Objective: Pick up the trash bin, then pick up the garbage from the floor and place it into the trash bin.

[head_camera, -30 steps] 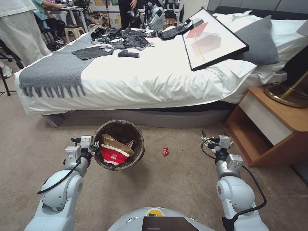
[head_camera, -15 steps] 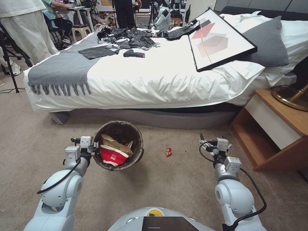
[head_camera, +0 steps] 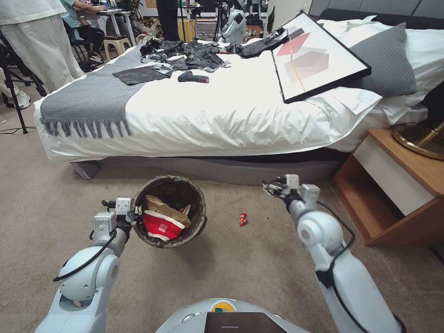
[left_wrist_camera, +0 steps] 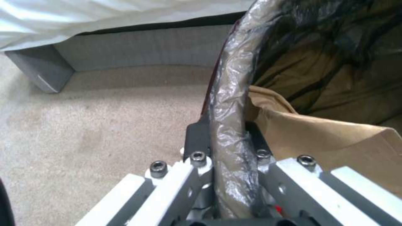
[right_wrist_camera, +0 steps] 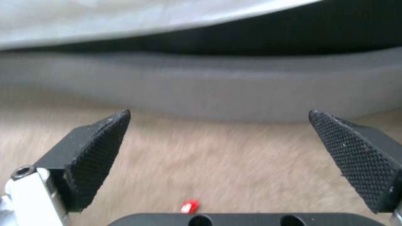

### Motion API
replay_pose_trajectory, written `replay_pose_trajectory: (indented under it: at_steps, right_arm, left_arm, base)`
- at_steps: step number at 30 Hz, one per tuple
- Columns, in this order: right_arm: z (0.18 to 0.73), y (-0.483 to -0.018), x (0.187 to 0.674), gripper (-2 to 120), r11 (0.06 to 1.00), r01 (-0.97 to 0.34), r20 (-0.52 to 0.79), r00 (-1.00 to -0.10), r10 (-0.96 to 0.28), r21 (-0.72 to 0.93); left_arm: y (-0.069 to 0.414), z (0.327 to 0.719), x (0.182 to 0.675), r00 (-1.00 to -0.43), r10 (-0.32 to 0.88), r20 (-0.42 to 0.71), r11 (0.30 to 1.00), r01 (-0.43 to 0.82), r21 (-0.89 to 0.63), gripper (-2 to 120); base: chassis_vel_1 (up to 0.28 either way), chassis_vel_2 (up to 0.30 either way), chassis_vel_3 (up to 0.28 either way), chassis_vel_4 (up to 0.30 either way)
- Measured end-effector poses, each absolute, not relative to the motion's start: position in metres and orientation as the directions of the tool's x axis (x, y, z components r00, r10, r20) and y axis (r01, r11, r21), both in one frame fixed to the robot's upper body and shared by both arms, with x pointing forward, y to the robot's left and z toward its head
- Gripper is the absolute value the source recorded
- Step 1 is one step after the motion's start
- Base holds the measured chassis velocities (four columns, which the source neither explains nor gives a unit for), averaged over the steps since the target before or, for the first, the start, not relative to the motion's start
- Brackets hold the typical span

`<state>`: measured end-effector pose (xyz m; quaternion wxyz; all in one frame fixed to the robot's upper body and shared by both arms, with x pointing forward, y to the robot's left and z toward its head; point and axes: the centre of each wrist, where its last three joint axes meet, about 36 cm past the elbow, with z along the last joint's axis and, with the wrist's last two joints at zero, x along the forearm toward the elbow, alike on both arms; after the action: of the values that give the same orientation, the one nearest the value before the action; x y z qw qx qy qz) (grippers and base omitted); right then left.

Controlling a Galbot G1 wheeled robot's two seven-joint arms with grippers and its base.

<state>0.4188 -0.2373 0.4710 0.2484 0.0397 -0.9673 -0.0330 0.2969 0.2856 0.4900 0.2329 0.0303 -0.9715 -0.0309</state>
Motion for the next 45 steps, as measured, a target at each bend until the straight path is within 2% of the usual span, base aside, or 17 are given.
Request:
replay_pose_trajectory:
  at_steps: [5, 11, 24, 33, 45]
  right_arm:
    - [0.455, -0.227, 0.45, 100, 0.986, -0.099, 0.545, -0.824, -0.155, 0.132]
    - [0.431, -0.219, 0.472, 100, 0.984, -0.113, 0.601, -0.78, -0.174, 0.138]
    - [0.358, -0.211, 0.483, 100, 0.993, -0.086, 0.725, -0.679, -0.118, 0.08]
    - [0.335, -0.215, 0.48, 100, 0.995, -0.072, 0.76, -0.643, -0.097, 0.066]
    - [0.301, -0.193, 0.515, 100, 0.994, -0.101, 0.802, -0.591, -0.088, 0.035]
  left_arm:
    - [0.286, 0.489, 0.295, -0.887, -0.078, 0.455, 0.996, -0.048, 0.076, 3]
    - [0.286, 0.486, 0.298, -0.884, -0.077, 0.462, 0.996, -0.048, 0.075, 3]
    - [0.287, 0.481, 0.302, -0.88, -0.077, 0.469, 0.996, -0.046, 0.077, 3]
    - [0.285, 0.477, 0.304, -0.877, -0.068, 0.476, 0.997, -0.039, 0.07, 3]
    - [0.283, 0.478, 0.304, -0.877, -0.063, 0.476, 0.997, -0.033, 0.071, 3]
  base:
    - [0.0, 0.0, 0.0, 0.0]
    - [0.0, 0.0, 0.0, 0.0]
    - [0.0, 0.0, 0.0, 0.0]
    - [0.0, 0.0, 0.0, 0.0]
    - [0.0, 0.0, 0.0, 0.0]
